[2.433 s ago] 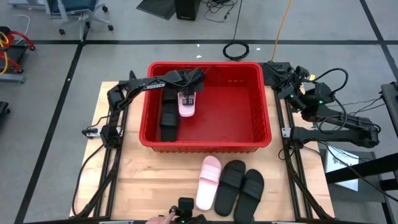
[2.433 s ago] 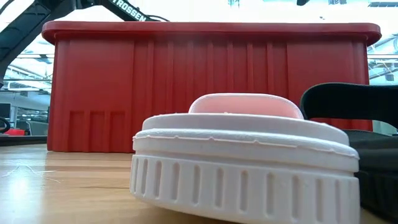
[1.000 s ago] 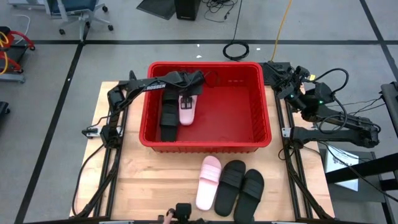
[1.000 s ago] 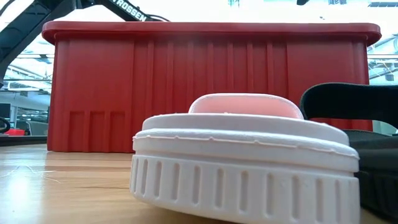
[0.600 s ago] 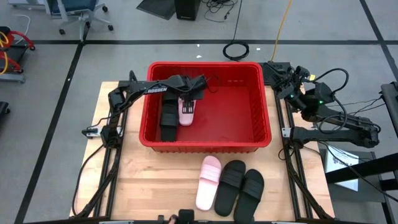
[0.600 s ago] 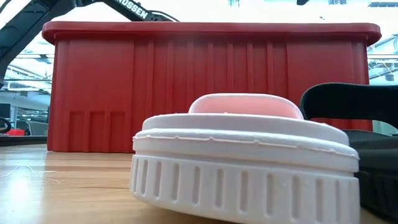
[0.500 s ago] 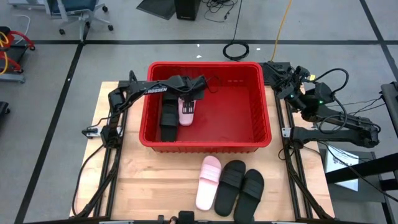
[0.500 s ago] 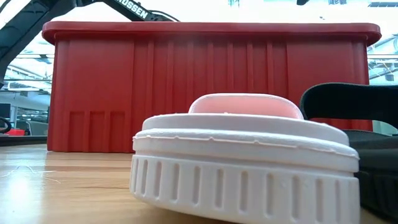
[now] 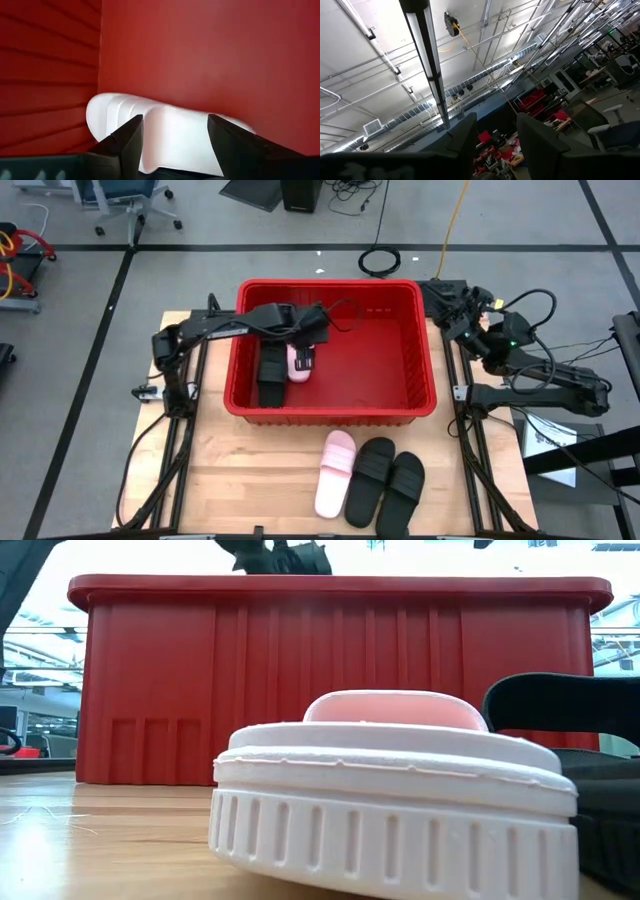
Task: Pick and place slides into bin
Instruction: Put the pink slide into the red bin
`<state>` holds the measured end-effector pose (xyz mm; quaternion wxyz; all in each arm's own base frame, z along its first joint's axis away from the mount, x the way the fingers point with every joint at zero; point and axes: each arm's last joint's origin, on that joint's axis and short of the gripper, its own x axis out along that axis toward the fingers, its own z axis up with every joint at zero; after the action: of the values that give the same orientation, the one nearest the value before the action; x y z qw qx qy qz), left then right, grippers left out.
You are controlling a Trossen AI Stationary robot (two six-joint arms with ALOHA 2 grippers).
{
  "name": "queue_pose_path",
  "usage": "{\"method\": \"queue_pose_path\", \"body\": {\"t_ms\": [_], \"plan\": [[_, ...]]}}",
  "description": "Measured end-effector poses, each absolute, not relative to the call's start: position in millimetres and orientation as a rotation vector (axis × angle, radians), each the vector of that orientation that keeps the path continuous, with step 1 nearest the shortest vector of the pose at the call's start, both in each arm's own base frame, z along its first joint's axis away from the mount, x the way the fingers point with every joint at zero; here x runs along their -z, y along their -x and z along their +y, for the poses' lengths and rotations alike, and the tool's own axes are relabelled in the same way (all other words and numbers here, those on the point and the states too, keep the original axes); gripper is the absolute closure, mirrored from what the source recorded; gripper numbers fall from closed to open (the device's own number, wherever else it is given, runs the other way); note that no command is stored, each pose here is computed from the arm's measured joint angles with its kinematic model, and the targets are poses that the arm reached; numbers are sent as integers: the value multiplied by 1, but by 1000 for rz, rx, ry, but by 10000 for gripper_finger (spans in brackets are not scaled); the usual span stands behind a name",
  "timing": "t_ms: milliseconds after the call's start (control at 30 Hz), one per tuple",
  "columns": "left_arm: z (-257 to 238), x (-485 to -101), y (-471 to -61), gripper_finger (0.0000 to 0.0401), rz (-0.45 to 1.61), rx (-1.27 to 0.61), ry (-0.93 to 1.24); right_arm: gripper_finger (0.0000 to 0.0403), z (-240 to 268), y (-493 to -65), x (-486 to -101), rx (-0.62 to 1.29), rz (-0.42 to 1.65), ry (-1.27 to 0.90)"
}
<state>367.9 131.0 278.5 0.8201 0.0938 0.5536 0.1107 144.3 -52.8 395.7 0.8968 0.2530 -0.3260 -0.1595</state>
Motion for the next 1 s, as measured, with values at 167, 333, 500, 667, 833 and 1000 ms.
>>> {"method": "queue_pose_path", "body": {"t_ms": [167, 333, 500, 667, 833, 1000], "plan": [[104, -315, -357, 187, 1058, -237, -203, 273, -54, -149, -395, 327, -676, -538], [75, -346, -345, 187, 944, -219, -200, 273, -55, -151, -397, 313, -713, -539], [46, -368, -334, 187, 850, -193, -175, 273, -56, -154, -398, 304, -746, -546], [11, -381, -327, 187, 786, -114, -181, 273, -57, -156, -397, 283, -758, -596], [-29, -385, -322, 187, 760, 2, -235, 273, -56, -157, -397, 262, -760, -638], [-65, -385, -317, 187, 745, 37, -326, 273, -54, -159, -396, 244, -754, -655]]}}
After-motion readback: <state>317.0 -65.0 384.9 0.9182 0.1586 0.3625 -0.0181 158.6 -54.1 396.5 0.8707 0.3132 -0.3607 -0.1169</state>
